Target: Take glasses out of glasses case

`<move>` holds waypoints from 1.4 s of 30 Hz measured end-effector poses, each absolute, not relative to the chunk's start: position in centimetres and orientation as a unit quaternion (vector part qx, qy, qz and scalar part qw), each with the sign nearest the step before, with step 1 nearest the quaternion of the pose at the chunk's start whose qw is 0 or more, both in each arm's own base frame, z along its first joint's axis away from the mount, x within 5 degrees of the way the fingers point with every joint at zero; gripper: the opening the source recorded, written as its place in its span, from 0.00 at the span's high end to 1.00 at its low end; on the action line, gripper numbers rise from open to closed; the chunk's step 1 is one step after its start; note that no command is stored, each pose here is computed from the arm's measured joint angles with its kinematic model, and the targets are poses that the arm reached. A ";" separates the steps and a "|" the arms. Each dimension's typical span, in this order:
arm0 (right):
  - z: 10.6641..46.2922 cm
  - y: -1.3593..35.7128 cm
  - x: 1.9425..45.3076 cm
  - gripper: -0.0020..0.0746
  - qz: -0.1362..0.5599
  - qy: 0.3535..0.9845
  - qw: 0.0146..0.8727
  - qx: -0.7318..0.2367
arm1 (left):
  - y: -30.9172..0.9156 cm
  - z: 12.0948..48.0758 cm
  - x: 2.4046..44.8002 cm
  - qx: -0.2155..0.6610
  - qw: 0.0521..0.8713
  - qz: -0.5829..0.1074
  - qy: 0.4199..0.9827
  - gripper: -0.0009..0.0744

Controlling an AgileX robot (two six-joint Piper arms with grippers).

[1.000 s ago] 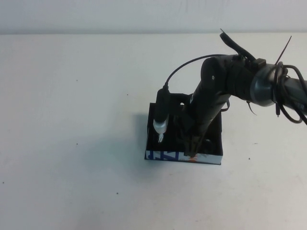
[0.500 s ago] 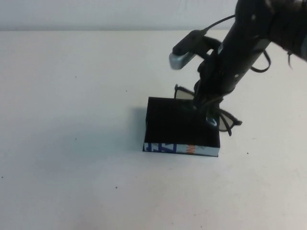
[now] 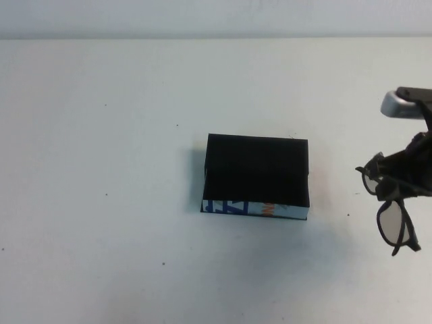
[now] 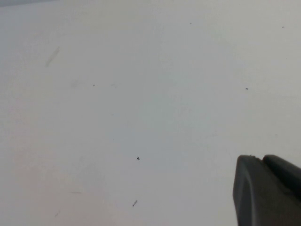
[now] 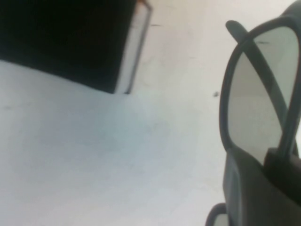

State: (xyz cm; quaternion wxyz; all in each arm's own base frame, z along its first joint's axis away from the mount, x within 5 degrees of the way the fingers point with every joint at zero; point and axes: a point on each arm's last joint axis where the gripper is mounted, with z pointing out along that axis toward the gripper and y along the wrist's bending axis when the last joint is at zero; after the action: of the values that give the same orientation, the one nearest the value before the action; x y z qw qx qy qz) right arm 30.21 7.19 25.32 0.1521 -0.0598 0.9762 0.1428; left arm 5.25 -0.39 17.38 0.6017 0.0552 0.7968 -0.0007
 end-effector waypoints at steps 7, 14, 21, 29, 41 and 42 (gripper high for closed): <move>20.9 6.3 28.6 0.92 0.122 0.974 0.188 -0.022 | -0.4 17.4 5.3 0.055 0.602 -0.001 0.797 0.99; 17.9 6.4 30.0 0.92 0.114 0.978 0.176 -0.007 | -0.4 17.4 5.3 0.055 0.602 -0.001 0.797 0.99; 17.4 6.4 30.6 0.86 0.114 0.976 0.188 0.001 | -0.4 17.4 5.3 0.055 0.602 -0.001 0.797 0.99; 21.6 6.5 29.6 0.54 0.132 0.967 0.220 -0.008 | -0.4 17.4 5.3 0.055 0.602 -0.001 0.797 0.99; 32.1 4.5 17.0 0.59 0.151 0.893 0.421 -0.046 | -0.4 17.4 5.3 0.055 0.602 -0.001 0.797 0.99; 32.1 4.2 15.6 0.61 0.150 0.888 0.433 -0.049 | -0.4 17.4 5.3 0.055 0.602 -0.001 0.797 0.99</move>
State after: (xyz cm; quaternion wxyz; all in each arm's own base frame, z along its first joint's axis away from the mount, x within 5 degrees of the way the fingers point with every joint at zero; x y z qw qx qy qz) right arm 15.65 4.22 32.10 0.4329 -0.0490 0.8876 0.1496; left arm 5.25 -0.39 17.38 0.6017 0.0552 0.7968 -0.0007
